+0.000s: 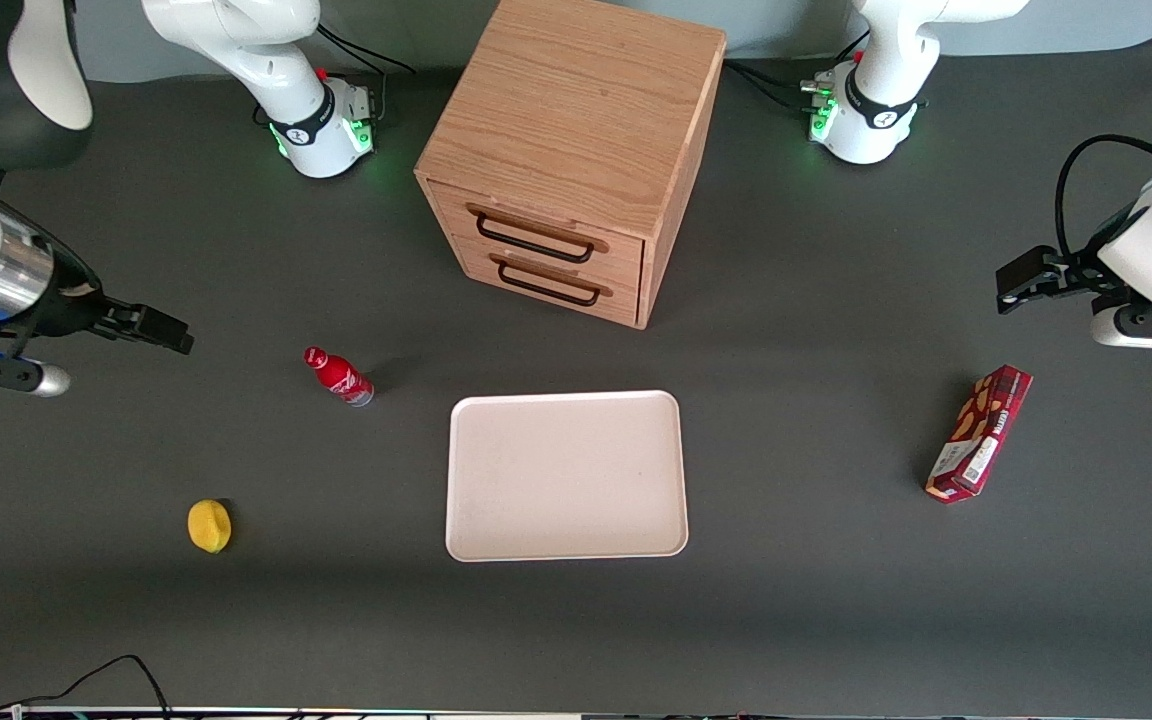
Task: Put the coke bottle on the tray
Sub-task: 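Move the open right gripper down over the red Coca-Cola bottle, then close the right gripper on the bottle and lift it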
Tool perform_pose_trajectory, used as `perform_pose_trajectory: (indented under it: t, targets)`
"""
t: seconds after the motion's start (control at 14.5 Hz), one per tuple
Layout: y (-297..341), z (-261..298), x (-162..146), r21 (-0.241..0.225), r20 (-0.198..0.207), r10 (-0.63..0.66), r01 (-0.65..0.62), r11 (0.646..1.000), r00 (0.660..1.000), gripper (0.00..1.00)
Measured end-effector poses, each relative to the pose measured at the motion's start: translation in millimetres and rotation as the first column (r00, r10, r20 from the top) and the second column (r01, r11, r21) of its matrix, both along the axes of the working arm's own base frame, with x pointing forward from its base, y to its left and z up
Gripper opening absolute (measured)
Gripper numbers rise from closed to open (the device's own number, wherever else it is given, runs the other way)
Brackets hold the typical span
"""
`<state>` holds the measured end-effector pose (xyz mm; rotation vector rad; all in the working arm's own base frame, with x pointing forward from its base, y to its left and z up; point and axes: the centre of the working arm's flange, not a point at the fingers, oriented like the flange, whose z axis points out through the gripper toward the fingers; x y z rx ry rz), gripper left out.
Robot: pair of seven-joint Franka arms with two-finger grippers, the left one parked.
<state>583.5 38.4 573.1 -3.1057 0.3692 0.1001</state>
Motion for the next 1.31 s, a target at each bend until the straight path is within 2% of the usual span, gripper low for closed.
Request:
perform_pose_trajectory:
  t: [0.21,0.48,0.55,0.83,1.1,1.31]
  targets:
    - [-4.6,1.7,4.5,0.000,-0.018,-0.009,0.009,1.000,1.000,1.00]
    - [13.4,-33.1,5.3,0.015,-0.097,0.019,-0.018,1.000,0.995,1.00]
    - [26.1,-51.1,5.5,0.019,-0.103,0.034,-0.032,0.999,0.994,1.00]
    - [60.7,-136.6,-4.7,0.018,-0.104,0.034,-0.032,0.999,0.994,1.00]
    - [73.7,-219.2,-30.6,0.021,-0.076,0.043,-0.041,0.999,0.996,1.00]
    - [71.2,-252.6,-46.1,0.021,-0.059,0.038,-0.037,0.999,0.998,0.97]
